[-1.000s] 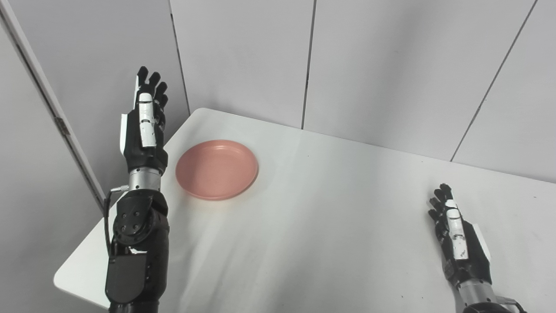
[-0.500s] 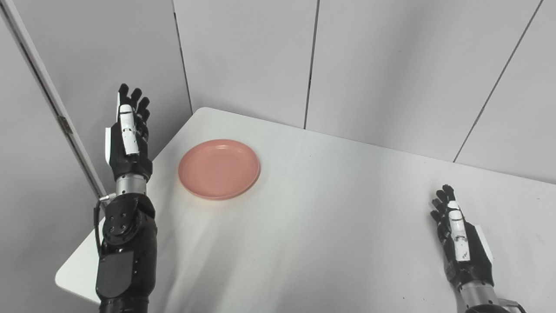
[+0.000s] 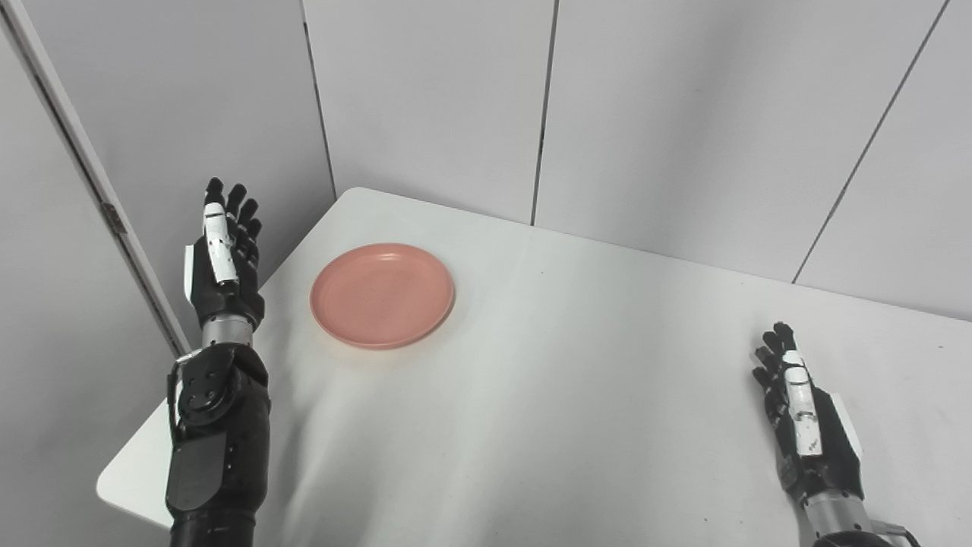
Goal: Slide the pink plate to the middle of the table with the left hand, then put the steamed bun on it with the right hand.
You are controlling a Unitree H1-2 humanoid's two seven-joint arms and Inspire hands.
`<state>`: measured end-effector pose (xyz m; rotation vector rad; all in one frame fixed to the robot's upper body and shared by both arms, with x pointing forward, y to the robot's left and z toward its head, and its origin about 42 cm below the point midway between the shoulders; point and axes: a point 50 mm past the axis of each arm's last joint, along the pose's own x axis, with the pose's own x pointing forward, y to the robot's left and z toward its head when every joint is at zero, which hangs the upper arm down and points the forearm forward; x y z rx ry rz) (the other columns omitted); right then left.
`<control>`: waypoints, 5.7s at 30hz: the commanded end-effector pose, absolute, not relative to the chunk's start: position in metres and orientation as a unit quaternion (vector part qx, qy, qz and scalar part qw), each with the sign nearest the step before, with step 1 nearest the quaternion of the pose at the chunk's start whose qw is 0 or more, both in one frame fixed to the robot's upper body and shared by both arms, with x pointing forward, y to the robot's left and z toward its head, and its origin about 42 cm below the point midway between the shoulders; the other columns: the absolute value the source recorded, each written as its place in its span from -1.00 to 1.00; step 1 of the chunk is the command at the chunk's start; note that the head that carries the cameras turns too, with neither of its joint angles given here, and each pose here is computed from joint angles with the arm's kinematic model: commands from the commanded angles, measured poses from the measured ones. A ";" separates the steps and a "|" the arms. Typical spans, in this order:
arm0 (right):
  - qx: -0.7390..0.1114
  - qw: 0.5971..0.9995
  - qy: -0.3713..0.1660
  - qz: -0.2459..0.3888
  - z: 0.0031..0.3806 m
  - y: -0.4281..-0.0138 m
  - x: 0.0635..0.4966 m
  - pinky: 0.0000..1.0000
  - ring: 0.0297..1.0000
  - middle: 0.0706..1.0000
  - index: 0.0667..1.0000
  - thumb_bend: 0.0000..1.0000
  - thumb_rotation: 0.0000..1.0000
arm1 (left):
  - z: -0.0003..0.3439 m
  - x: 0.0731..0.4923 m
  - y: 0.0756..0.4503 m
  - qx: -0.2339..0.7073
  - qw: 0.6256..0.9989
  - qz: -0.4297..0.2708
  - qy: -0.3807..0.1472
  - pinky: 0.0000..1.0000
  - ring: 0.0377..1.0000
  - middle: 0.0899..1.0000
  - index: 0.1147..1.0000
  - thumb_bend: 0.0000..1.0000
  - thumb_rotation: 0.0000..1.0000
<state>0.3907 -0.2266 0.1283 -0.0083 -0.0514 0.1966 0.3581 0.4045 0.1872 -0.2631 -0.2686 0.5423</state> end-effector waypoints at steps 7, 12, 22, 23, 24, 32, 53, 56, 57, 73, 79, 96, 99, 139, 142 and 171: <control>-0.001 0.996 0.033 0.081 0.098 -0.237 0.377 1.00 0.98 0.99 1.00 -0.70 1.00 | 0.200 0.371 0.411 -0.126 0.944 0.270 -0.140 1.00 0.94 0.91 0.95 -0.13 1.00; -0.001 0.996 0.033 0.081 0.099 -0.237 0.376 1.00 0.97 0.97 1.00 -0.69 1.00 | 0.191 0.373 0.410 -0.126 0.946 0.271 -0.125 0.97 0.92 0.89 0.94 -0.14 1.00; 0.000 0.996 0.032 0.079 0.100 -0.237 0.375 1.00 0.97 0.97 1.00 -0.68 1.00 | 0.171 0.379 0.410 -0.135 0.951 0.259 -0.097 0.96 0.90 0.90 0.94 -0.15 1.00; 0.002 0.996 0.033 0.079 0.100 -0.237 0.375 1.00 0.97 0.97 1.00 -0.68 1.00 | 0.168 0.380 0.411 -0.137 0.952 0.258 -0.093 0.96 0.90 0.89 0.93 -0.15 1.00; 0.003 0.996 0.033 0.078 0.100 -0.237 0.375 1.00 0.98 0.97 1.00 -0.69 1.00 | 0.165 0.380 0.411 -0.139 0.952 0.257 -0.090 0.95 0.90 0.89 0.93 -0.14 1.00; -0.001 0.996 0.030 0.080 0.098 -0.238 0.376 1.00 0.97 0.97 1.00 -0.67 1.00 | 0.151 0.385 0.409 -0.155 0.953 0.250 -0.070 0.95 0.89 0.87 0.90 -0.15 1.00; 0.009 0.997 0.037 0.073 0.099 -0.237 0.376 1.00 0.97 0.97 1.00 -0.67 1.00 | 0.120 0.408 0.368 -0.177 0.967 0.184 -0.006 0.85 0.82 0.83 0.86 -0.16 1.00; 0.008 0.997 0.035 0.072 0.100 -0.236 0.376 1.00 0.97 0.96 1.00 -0.67 1.00 | 0.118 0.410 0.357 -0.166 0.971 0.172 0.004 0.85 0.83 0.83 0.86 -0.16 1.00; 0.006 0.997 0.034 0.073 0.100 -0.236 0.376 1.00 0.96 0.96 1.00 -0.68 1.00 | 0.118 0.410 0.355 -0.165 0.971 0.171 0.006 0.85 0.82 0.82 0.85 -0.16 1.00; 0.000 0.997 0.032 0.074 0.100 -0.234 0.373 1.00 0.96 0.94 0.99 -0.69 1.00 | 0.098 0.420 0.316 -0.171 0.978 0.111 0.052 0.88 0.85 0.83 0.85 -0.14 1.00; -0.004 0.997 0.029 0.077 0.100 -0.232 0.373 1.00 0.95 0.95 1.00 -0.69 1.00 | 0.093 0.421 0.296 -0.183 0.977 0.082 0.066 0.87 0.85 0.84 0.86 -0.15 1.00; -0.005 0.997 0.036 0.074 0.100 -0.224 0.371 0.99 0.94 0.94 0.98 -0.64 1.00 | 0.094 0.412 0.219 -0.216 0.970 -0.049 0.097 0.94 0.89 0.88 0.91 -0.14 1.00; -0.012 0.996 0.034 0.076 0.100 -0.222 0.371 0.99 0.94 0.94 0.98 -0.63 1.00 | 0.091 0.409 0.205 -0.222 0.967 -0.065 0.110 0.98 0.92 0.91 0.93 -0.18 1.00; -0.037 0.996 0.047 0.072 0.097 -0.188 0.368 0.84 0.87 0.89 0.93 -0.40 1.00 | 0.065 0.358 0.182 -0.170 0.955 -0.185 0.155 0.88 0.84 0.84 0.86 -0.13 1.00; -0.043 0.996 0.048 0.068 0.096 -0.185 0.369 0.82 0.85 0.86 0.91 -0.40 1.00 | 0.063 0.358 0.185 -0.167 0.956 -0.183 0.156 0.87 0.84 0.84 0.85 -0.12 1.00; -0.094 0.991 -0.090 0.022 0.134 -0.181 0.382 0.72 0.77 0.78 0.84 -0.03 1.00 | 0.038 0.348 0.226 -0.024 0.990 -0.124 0.059 0.77 0.78 0.81 0.84 0.07 0.97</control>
